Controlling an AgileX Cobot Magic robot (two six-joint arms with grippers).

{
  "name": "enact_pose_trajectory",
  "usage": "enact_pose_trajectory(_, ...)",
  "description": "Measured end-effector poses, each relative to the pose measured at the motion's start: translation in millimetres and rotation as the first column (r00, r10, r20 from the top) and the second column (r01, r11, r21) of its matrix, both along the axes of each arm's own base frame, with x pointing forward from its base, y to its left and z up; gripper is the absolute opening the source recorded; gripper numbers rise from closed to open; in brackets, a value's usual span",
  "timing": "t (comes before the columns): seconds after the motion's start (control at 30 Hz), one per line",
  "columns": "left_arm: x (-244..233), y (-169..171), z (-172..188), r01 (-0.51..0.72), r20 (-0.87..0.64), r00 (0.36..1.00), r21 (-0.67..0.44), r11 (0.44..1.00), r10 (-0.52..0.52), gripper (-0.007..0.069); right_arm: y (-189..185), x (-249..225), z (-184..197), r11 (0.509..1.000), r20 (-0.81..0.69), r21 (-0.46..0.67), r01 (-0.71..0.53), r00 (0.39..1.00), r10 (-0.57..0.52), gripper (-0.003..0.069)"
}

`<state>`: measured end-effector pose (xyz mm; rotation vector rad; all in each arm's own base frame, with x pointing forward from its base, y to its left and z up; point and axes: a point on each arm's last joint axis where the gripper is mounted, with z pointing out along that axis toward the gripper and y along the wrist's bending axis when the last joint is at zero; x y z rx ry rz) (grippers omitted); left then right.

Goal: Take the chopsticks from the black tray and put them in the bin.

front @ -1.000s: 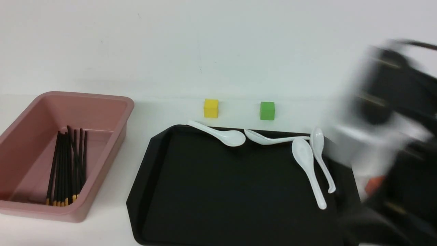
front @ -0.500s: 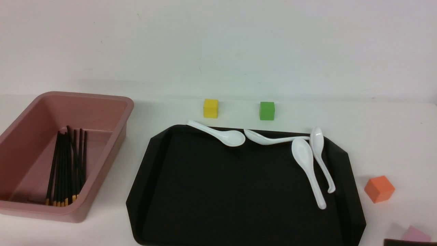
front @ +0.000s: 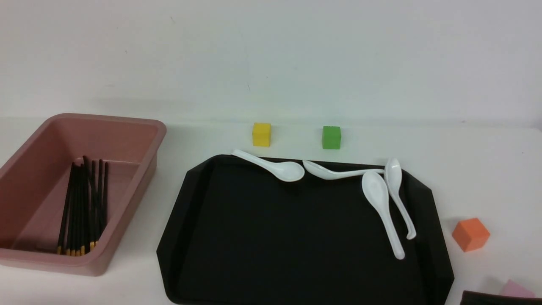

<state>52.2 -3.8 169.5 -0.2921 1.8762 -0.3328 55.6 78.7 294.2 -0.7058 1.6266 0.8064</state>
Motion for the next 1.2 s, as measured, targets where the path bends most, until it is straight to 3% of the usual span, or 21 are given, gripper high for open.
enact_pose_trajectory(0.8, 0, 0, 0, 0.0, 0.0, 1.0, 0.0, 1.0, 0.0, 0.0239, -4, -2, -8, 1.0, 0.008, 0.0, 0.002, 1.0, -0.002, 0.0051)
enact_pose_trajectory(0.97, 0, 0, 0, 0.0, 0.0, 1.0, 0.0, 1.0, 0.0, 0.0239, -18, -1, -32, 0.993, 0.029, -0.022, 0.12, 0.992, -0.119, 0.0058)
enact_pose_trajectory(1.1, 0, 0, 0, 0.0, 0.0, 1.0, 0.0, 1.0, 0.0, 0.0239, -39, 1, -68, 0.94, 0.031, -0.037, 0.339, 0.941, -0.338, 0.0065)
enact_pose_trajectory(1.2, 0, 0, 0, 0.0, 0.0, 1.0, 0.0, 1.0, 0.0, 0.0239, -48, 1, -89, 0.895, 0.039, -0.055, 0.442, 0.897, -0.44, 0.0064)
